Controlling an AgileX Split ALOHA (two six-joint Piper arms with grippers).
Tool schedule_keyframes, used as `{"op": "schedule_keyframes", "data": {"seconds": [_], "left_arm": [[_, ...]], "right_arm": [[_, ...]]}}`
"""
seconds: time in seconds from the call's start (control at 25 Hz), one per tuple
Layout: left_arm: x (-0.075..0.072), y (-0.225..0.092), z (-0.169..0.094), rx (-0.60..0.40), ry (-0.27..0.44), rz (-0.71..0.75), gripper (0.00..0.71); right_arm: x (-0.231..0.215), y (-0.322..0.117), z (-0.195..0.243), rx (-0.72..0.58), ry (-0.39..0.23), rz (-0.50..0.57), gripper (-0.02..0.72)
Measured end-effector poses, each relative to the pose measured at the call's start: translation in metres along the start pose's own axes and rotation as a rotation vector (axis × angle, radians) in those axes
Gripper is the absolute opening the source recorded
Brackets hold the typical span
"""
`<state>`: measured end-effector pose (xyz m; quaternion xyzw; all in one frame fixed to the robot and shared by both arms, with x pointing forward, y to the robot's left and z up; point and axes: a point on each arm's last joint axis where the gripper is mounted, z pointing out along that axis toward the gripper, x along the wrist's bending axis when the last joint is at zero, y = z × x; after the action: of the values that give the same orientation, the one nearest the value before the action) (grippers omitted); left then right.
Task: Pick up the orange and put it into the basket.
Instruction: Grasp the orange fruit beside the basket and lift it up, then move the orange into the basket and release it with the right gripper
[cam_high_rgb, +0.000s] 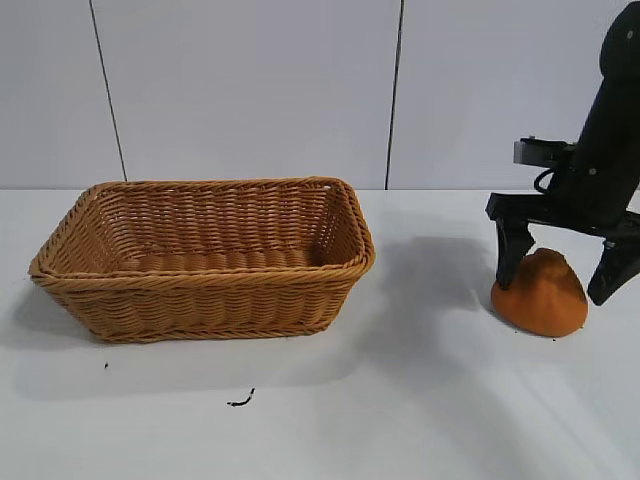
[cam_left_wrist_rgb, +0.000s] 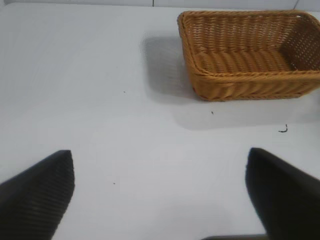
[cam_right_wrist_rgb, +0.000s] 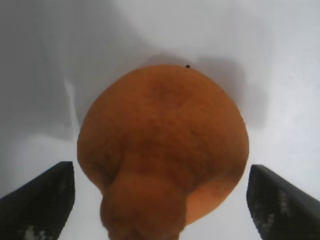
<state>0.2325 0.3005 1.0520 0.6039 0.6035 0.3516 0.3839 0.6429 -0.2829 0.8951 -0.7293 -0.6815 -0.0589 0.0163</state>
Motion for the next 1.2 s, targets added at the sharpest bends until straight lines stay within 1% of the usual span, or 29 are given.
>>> {"op": "schedule_keyframes", "data": {"seconds": [0.04, 0.08, 0.16, 0.2, 0.24, 0.28, 0.36, 0.52, 0.72, 0.76, 0.8, 0.96, 1.08, 1.2], "left_arm": [[0.0, 0.0, 0.0, 0.0, 0.0, 0.0, 0.666], [0.0, 0.0, 0.0, 0.0, 0.0, 0.0, 0.666], [0.0, 0.0, 0.0, 0.0, 0.0, 0.0, 0.666], [0.0, 0.0, 0.0, 0.0, 0.0, 0.0, 0.666], [0.0, 0.0, 0.0, 0.0, 0.0, 0.0, 0.666], [0.0, 0.0, 0.0, 0.0, 0.0, 0.0, 0.666], [0.0, 0.0, 0.0, 0.0, 0.0, 0.0, 0.666], [0.0, 0.0, 0.0, 0.0, 0.0, 0.0, 0.666], [0.0, 0.0, 0.0, 0.0, 0.0, 0.0, 0.666], [0.0, 0.0, 0.0, 0.0, 0.0, 0.0, 0.666], [0.0, 0.0, 0.0, 0.0, 0.0, 0.0, 0.666], [0.0, 0.0, 0.0, 0.0, 0.0, 0.0, 0.666], [0.0, 0.0, 0.0, 0.0, 0.0, 0.0, 0.666], [0.0, 0.0, 0.0, 0.0, 0.0, 0.0, 0.666]], "right_arm": [[0.0, 0.0, 0.002, 0.003, -0.001, 0.001, 0.606], [0.0, 0.0, 0.002, 0.003, -0.001, 0.001, 0.606], [-0.001, 0.0, 0.003, 0.002, -0.009, -0.006, 0.474], [-0.001, 0.0, 0.003, 0.002, -0.011, -0.008, 0.389], [-0.002, 0.001, 0.003, 0.001, -0.014, -0.011, 0.323], [-0.002, 0.001, 0.002, 0.002, -0.02, -0.016, 0.202], [-0.002, 0.003, -0.002, 0.001, -0.025, -0.023, 0.05], [0.0, 0.01, -0.015, -0.003, -0.025, -0.03, 0.05], [0.01, 0.043, -0.085, -0.144, -0.021, -0.061, 0.05], [0.01, 0.043, -0.085, -0.144, -0.021, -0.061, 0.05], [0.013, 0.05, -0.109, -0.182, -0.017, -0.068, 0.05], [0.021, 0.06, -0.149, -0.266, -0.016, -0.089, 0.05], [0.035, 0.062, -0.163, -0.31, -0.022, -0.126, 0.05], [0.059, 0.058, -0.163, -0.307, -0.018, -0.181, 0.05]]}}
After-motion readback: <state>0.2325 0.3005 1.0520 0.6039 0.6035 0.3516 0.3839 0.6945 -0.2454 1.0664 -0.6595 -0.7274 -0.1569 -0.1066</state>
